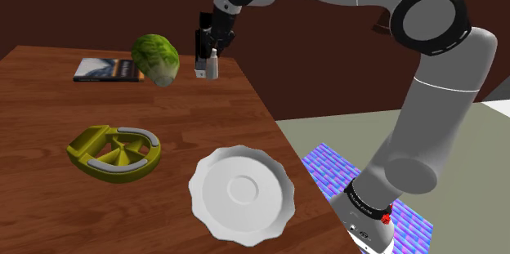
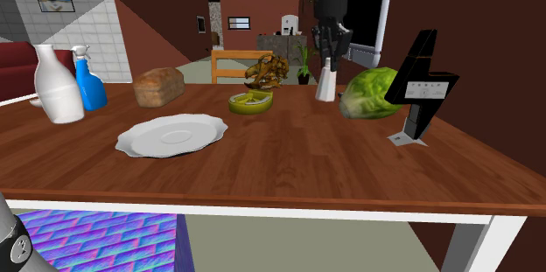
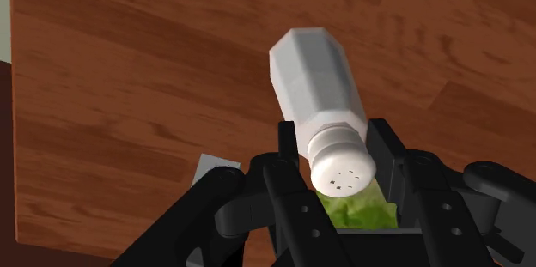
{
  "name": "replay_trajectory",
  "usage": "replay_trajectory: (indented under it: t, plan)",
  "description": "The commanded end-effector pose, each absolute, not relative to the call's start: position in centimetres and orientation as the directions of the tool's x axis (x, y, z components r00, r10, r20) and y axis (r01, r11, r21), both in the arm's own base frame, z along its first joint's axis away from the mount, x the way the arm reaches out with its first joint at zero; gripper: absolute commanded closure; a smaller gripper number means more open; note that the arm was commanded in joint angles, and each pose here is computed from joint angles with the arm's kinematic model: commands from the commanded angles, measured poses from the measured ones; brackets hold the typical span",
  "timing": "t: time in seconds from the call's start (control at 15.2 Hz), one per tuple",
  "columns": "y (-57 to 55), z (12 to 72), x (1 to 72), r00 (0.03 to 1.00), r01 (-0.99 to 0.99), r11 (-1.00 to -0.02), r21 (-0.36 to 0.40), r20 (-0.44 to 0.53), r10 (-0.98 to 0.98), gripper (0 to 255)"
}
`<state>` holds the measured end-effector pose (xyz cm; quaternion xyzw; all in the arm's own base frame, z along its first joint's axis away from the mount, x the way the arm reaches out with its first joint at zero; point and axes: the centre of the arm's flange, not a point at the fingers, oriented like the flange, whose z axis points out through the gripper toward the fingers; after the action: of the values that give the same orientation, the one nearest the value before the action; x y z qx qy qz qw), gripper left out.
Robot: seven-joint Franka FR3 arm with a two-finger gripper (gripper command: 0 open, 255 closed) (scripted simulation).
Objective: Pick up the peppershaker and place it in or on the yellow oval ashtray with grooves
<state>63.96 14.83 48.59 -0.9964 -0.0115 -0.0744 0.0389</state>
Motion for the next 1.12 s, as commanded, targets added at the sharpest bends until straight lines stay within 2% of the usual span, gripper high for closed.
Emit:
replay_trajectory:
  t: [0.0,1.06]
  plan:
    - [16.9,49.0,63.2,0.989,0.028,-0.997,-0.076,0.149,0.017,255]
    - [36.9,51.1,56.6,0.989,0.028,-0.997,-0.076,0.149,0.017,255]
